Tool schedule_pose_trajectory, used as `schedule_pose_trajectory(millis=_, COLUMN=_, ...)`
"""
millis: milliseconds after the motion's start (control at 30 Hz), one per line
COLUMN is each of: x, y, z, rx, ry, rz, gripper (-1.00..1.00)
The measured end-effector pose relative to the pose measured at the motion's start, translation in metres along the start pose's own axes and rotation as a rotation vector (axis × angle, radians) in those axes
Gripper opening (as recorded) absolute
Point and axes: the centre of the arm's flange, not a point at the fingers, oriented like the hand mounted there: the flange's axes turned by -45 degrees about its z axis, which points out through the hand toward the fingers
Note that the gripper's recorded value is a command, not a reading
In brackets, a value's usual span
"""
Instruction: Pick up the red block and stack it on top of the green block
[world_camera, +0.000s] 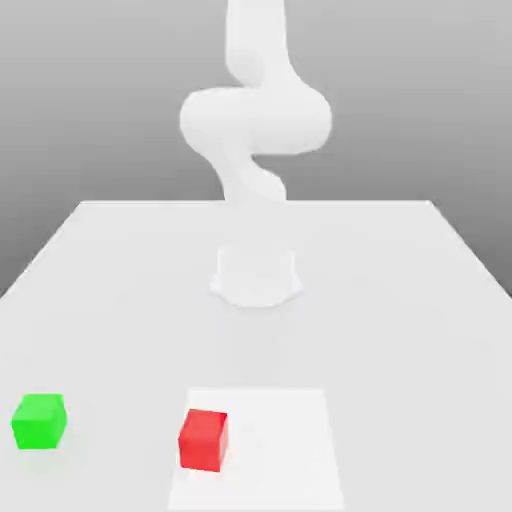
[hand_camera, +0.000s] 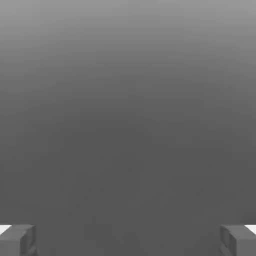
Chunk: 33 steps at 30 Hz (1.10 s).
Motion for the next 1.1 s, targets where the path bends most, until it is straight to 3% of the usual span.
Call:
schedule_pose_trajectory(millis=333, x=-0.076, y=0.03, z=0.209, rx=-0.023, ry=-0.327, rz=0.056, gripper=0.0)
schedule_pose_trajectory(millis=700, x=-0.246, y=0.063, z=0.359, rx=-0.062, ry=-0.679, rz=0.123, gripper=0.0)
schedule_pose_trajectory(millis=900, x=-0.302, y=0.065, z=0.411, rx=-0.066, ry=-0.716, rz=0.126, gripper=0.0)
schedule_pose_trajectory(millis=933, x=-0.308, y=0.065, z=0.416, rx=-0.066, ry=-0.716, rz=0.126, gripper=-1.0)
schedule_pose_trajectory(millis=1100, x=-0.308, y=0.065, z=0.416, rx=-0.066, ry=-0.716, rz=0.126, gripper=-1.0)
